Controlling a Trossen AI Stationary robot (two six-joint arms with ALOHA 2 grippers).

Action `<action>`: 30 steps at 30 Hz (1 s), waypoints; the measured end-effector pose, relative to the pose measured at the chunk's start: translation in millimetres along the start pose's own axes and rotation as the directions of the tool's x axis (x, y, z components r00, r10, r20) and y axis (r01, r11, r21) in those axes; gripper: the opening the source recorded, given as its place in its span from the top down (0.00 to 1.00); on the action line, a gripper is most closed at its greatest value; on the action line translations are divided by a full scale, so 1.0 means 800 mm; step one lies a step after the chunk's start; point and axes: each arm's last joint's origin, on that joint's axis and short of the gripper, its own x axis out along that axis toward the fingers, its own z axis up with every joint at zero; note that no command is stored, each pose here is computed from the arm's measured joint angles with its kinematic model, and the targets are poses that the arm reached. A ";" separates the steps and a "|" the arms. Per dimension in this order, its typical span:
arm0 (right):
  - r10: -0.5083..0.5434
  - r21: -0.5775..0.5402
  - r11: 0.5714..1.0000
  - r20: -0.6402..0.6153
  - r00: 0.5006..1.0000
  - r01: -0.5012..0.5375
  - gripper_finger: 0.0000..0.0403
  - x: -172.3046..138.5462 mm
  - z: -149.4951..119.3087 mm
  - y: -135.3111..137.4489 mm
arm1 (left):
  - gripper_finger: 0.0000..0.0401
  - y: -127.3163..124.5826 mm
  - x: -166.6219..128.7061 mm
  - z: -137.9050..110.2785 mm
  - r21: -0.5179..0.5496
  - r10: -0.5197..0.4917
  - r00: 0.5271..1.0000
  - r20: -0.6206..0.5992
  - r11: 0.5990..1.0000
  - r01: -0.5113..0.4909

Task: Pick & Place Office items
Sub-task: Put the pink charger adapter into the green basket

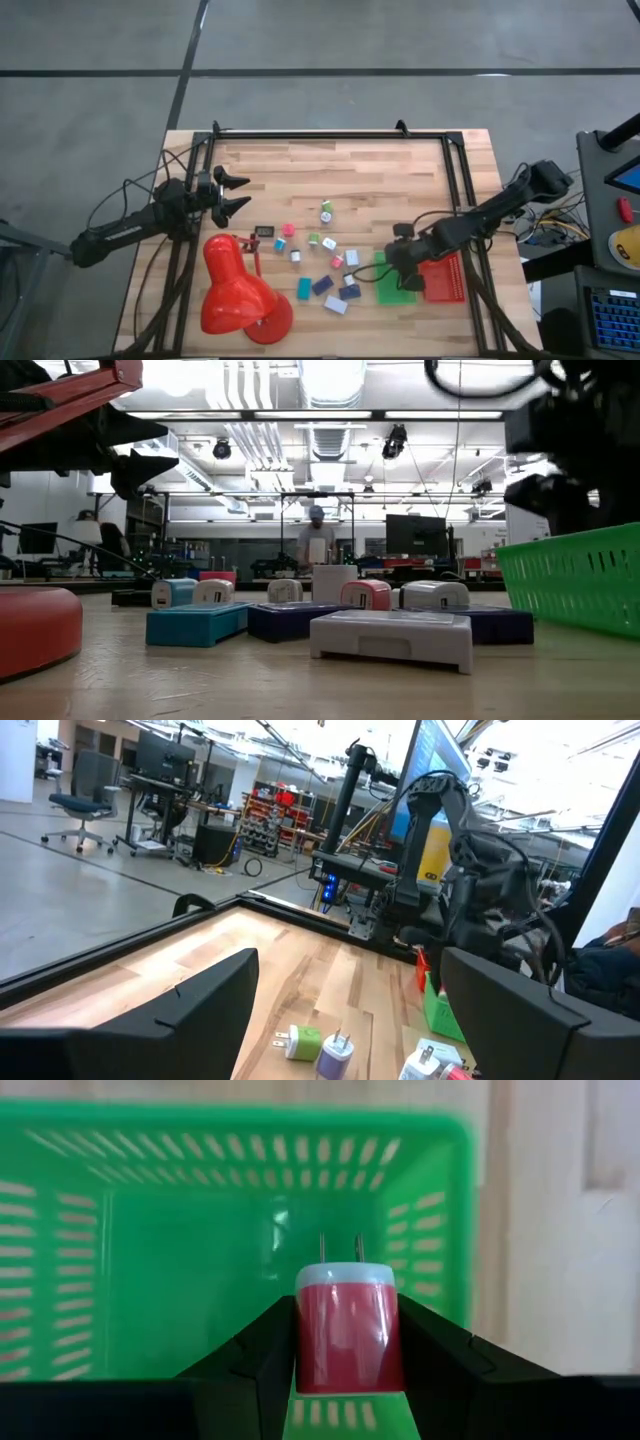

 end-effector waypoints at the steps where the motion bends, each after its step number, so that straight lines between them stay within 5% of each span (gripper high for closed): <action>1: 0.003 0.001 1.000 -0.019 1.000 -0.003 0.64 0.005 -0.001 0.001 | 0.20 0.000 0.000 0.000 0.000 0.000 1.000 0.000 1.000 0.000; 30: 0.052 0.021 0.998 -0.016 0.999 -0.052 0.50 0.015 0.002 0.008 | 0.20 0.000 0.000 0.000 0.000 0.000 1.000 0.000 1.000 0.000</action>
